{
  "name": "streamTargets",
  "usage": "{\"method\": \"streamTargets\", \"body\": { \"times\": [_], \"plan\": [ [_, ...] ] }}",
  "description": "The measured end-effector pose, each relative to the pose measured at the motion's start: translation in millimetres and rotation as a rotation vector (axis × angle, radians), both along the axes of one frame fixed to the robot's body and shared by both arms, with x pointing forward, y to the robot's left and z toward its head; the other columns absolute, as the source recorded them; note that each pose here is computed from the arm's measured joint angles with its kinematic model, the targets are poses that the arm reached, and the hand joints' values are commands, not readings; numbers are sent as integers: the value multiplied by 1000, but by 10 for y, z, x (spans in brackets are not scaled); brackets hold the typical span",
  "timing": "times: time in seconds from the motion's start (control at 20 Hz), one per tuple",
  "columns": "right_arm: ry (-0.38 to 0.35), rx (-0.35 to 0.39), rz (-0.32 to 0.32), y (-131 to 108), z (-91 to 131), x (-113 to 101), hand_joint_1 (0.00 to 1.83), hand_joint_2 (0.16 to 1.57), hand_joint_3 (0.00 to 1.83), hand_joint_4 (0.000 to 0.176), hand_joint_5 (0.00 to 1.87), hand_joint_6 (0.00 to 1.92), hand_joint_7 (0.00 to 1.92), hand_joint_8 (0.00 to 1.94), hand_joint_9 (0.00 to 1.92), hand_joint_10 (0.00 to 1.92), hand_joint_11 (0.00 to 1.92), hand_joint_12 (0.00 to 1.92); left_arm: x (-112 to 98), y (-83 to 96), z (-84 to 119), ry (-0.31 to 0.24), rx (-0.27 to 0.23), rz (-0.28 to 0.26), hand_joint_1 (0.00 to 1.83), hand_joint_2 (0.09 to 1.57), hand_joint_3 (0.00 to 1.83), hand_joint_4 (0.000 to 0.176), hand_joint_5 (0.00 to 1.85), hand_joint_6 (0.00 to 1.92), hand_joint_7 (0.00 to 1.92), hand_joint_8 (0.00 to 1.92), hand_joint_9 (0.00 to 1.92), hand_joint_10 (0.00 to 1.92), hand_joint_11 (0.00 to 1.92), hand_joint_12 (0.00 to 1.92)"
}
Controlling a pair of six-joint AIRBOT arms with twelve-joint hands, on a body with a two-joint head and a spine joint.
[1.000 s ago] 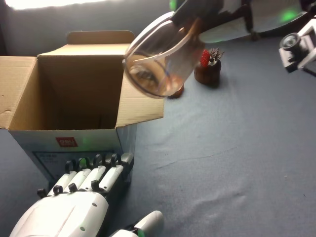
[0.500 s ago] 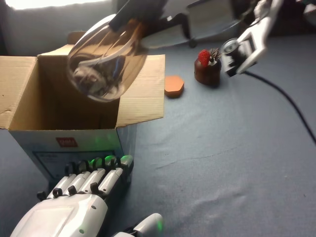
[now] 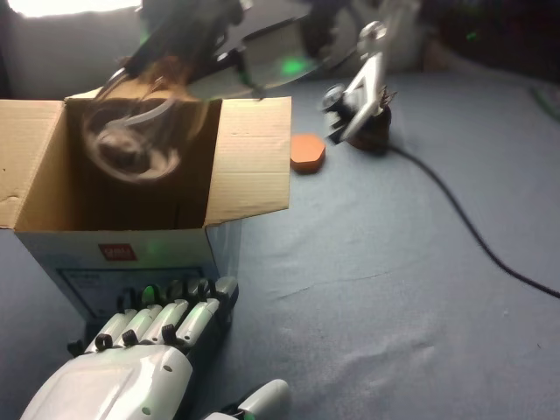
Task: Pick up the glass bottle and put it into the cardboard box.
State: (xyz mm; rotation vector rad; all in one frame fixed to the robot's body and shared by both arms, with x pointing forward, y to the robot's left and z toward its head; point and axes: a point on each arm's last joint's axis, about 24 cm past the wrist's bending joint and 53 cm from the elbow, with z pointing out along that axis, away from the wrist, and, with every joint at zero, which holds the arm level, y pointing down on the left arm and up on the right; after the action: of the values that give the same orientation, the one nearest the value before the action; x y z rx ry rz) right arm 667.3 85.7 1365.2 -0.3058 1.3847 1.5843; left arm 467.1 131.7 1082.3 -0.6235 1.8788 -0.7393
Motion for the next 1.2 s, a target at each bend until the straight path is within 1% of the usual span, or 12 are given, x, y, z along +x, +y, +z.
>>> {"method": "streamTargets", "body": {
  "times": [0.05, 0.1, 0.25, 0.45, 0.6, 0.75, 0.85, 1.1, 1.2],
  "plan": [
    [-4, -9, 0, 165, -24, -23, 1249, 1112, 1, 0, 885, 1049, 1097, 972, 974, 1144, 811, 1597, 0, 1, -1, 0, 0, 0, 0, 1269, 0, 32, 16, 4, 6, 1, 0, 0, 0, 0],
    [-31, -39, -7, 284, -67, -42, 1249, 1112, 1, 0, 885, 1049, 1096, 973, 975, 1144, 813, 1598, 0, 4, -3, 1, 0, 2, 0, 1269, 0, 32, 16, 4, 6, 1, 0, 0, 0, 0],
    [-56, -83, -22, 378, -136, -44, 1249, 1112, 1, 0, 885, 1049, 1096, 973, 975, 1144, 813, 1598, -2, 3, -8, 3, 0, 1, 0, 1269, 0, 32, 16, 4, 6, 1, 0, 0, 0, 0],
    [-119, -155, -43, 512, -226, -55, 1249, 1113, 1, 0, 884, 1048, 1096, 975, 978, 1145, 811, 1596, -6, 10, -22, 10, 1, 5, 0, 1267, 0, 31, 22, 6, 14, 4, 0, 0, 0, 0],
    [-145, -189, -40, 632, -280, -102, 1248, 1113, 1, 0, 886, 1049, 1094, 975, 978, 1146, 810, 1596, -7, 10, -24, 11, 1, 5, 0, 1268, 0, 31, 24, 6, 18, 5, 0, 0, 0, 0],
    [-166, -210, -36, 693, -310, -135, 1248, 1113, 1, 0, 886, 1049, 1094, 976, 978, 1146, 810, 1595, -17, -4, -37, 16, -2, 3, 0, 1268, 0, 30, 27, 7, 19, 4, 0, 0, 0, 0],
    [-185, -225, -44, 707, -324, -131, 1249, 1113, 1, 0, 886, 1048, 1095, 977, 986, 1148, 820, 1595, -30, -27, -51, 21, -6, -2, 0, 1269, 0, 30, 28, 7, 20, 4, 0, 0, 0, 0],
    [-185, -233, -49, 712, -341, -121, 1249, 1113, 1, 0, 886, 1049, 1095, 976, 986, 1148, 820, 1595, -29, -25, -49, 21, -7, 0, 0, 1269, 0, 30, 29, 6, 21, 4, 0, 0, 0, 0],
    [-213, -254, -48, 723, -365, -136, 1250, 1113, 1, 0, 884, 1048, 1097, 975, 986, 1148, 812, 1593, -28, -24, -49, 21, -8, 0, 0, 1268, 0, 30, 27, 4, 20, 2, 0, 0, 0, 0]
  ]
}}
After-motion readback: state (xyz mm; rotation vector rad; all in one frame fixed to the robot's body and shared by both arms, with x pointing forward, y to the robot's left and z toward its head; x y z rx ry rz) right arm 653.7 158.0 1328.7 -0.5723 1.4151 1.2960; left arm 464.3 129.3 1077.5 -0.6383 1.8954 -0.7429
